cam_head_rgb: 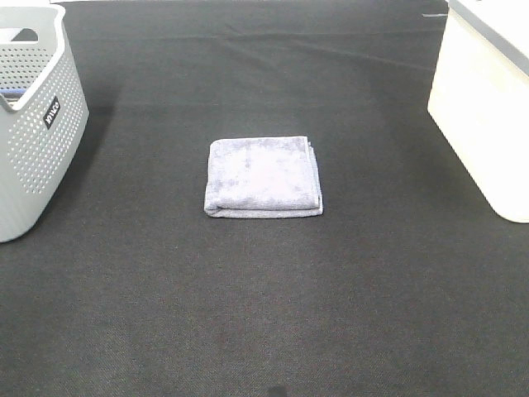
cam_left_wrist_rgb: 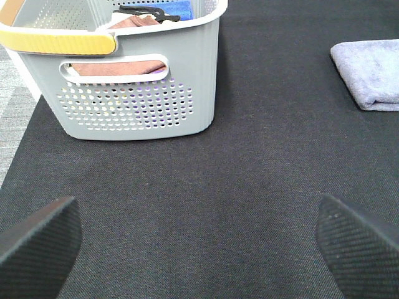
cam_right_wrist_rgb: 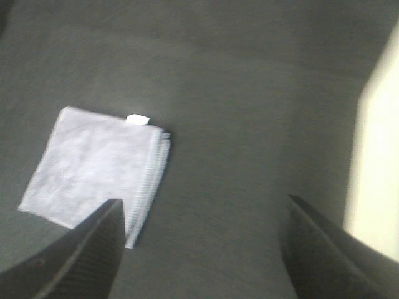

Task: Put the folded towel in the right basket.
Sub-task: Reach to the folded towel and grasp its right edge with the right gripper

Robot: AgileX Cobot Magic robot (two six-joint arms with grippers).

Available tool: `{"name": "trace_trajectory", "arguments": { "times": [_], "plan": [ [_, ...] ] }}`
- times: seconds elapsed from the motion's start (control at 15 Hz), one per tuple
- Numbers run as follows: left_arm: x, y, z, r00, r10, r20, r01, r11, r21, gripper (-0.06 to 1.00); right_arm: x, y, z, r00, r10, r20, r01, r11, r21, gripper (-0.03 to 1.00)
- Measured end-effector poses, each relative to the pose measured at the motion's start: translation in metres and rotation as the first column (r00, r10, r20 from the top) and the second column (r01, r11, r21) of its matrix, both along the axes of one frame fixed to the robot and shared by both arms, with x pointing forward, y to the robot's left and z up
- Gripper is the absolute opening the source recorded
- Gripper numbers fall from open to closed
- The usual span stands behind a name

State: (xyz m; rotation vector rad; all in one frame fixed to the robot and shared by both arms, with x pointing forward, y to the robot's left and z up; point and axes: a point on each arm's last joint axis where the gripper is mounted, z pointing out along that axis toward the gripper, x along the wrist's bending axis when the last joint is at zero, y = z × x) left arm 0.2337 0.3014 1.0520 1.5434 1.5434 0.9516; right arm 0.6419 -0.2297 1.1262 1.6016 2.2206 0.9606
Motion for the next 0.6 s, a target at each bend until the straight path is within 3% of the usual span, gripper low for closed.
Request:
{"name": "trace_trajectory", "arguments": {
  "times": [0.27,0.6],
  "plan": [
    [0.000,0.000,0.000,1.000,0.000,0.000,0.000,1.000,0.000,0.97,0.019,0.059,-0.064,0.976,0.109,-0.187,-0.110,0.994,0.008,0.66],
    [0.000,0.000,0.000,1.000,0.000,0.000,0.000,1.000,0.000,0.97,0.035,0.072,-0.131,0.920,0.088,-0.382,-0.065,0.995,0.072,0.66]
  ]
}}
